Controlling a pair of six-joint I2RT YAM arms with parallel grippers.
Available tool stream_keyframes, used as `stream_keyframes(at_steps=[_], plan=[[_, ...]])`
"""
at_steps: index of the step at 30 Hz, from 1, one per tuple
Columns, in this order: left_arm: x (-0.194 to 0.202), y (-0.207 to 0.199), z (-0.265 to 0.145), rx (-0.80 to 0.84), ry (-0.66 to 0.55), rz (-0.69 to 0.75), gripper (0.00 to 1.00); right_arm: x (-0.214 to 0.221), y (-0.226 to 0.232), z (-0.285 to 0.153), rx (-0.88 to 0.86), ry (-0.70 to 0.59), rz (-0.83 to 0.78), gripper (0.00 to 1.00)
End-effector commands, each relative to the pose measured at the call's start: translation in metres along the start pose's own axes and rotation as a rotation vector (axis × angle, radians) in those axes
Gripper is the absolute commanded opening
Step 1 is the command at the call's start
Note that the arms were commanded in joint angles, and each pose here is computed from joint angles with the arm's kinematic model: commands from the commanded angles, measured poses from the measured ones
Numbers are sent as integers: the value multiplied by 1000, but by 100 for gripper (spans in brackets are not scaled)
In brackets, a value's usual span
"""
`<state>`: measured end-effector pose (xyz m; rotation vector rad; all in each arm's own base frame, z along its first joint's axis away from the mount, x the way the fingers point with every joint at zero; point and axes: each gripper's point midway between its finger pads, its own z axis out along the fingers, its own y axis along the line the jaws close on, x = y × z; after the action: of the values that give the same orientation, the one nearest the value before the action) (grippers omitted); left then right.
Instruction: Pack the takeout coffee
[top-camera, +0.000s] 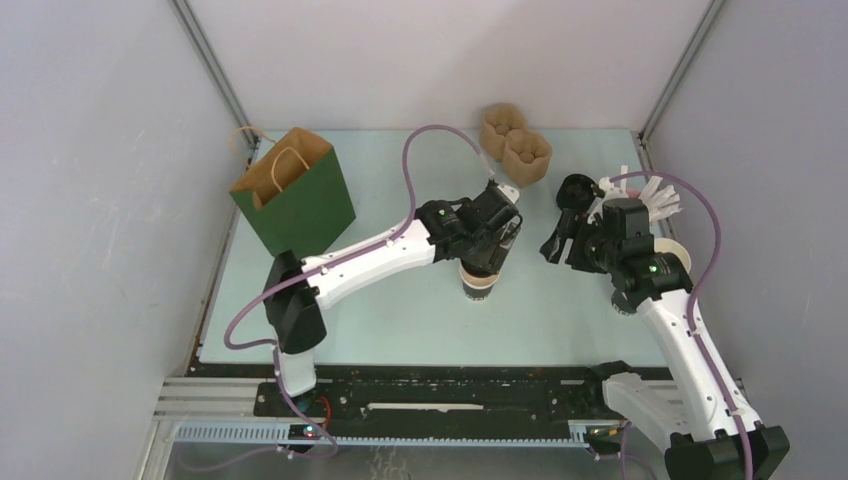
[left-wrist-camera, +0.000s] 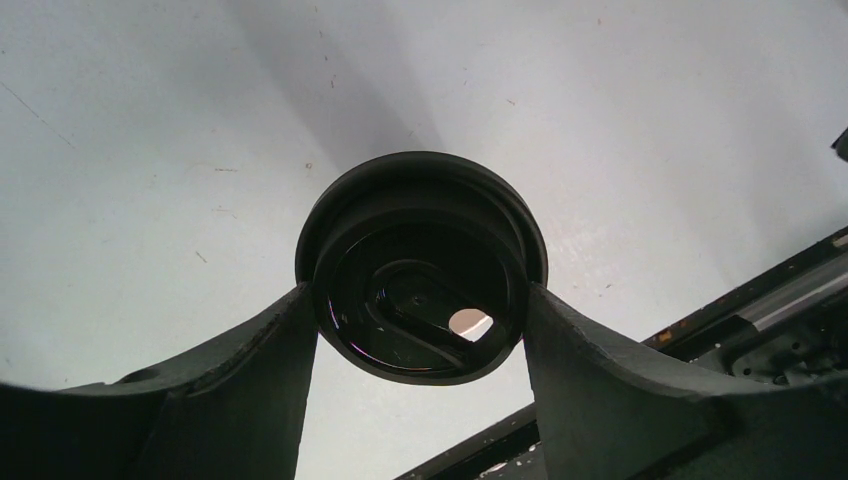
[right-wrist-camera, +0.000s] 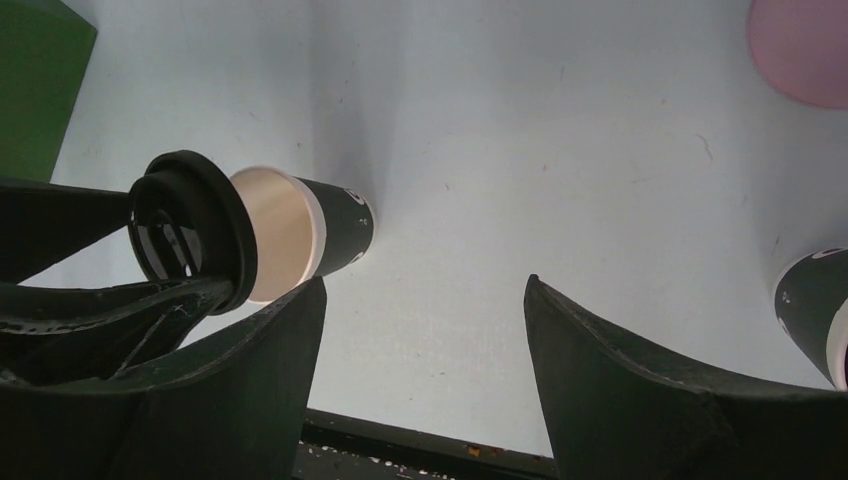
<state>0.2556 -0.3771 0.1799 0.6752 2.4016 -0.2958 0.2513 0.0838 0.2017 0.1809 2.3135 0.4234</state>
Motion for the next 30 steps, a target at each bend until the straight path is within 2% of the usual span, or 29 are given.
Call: stream_keyframes(at_steps=[1, 12, 30], plan=[[-6, 2, -7, -36, 2, 59, 69, -13, 5, -4, -34, -66, -34, 81], [9, -11, 10, -25, 70, 93, 69, -14, 8, 0, -57, -68, -40, 81], [7, -11, 19, -43, 82, 120, 73, -13, 10, -1, -71, -72, -44, 80]])
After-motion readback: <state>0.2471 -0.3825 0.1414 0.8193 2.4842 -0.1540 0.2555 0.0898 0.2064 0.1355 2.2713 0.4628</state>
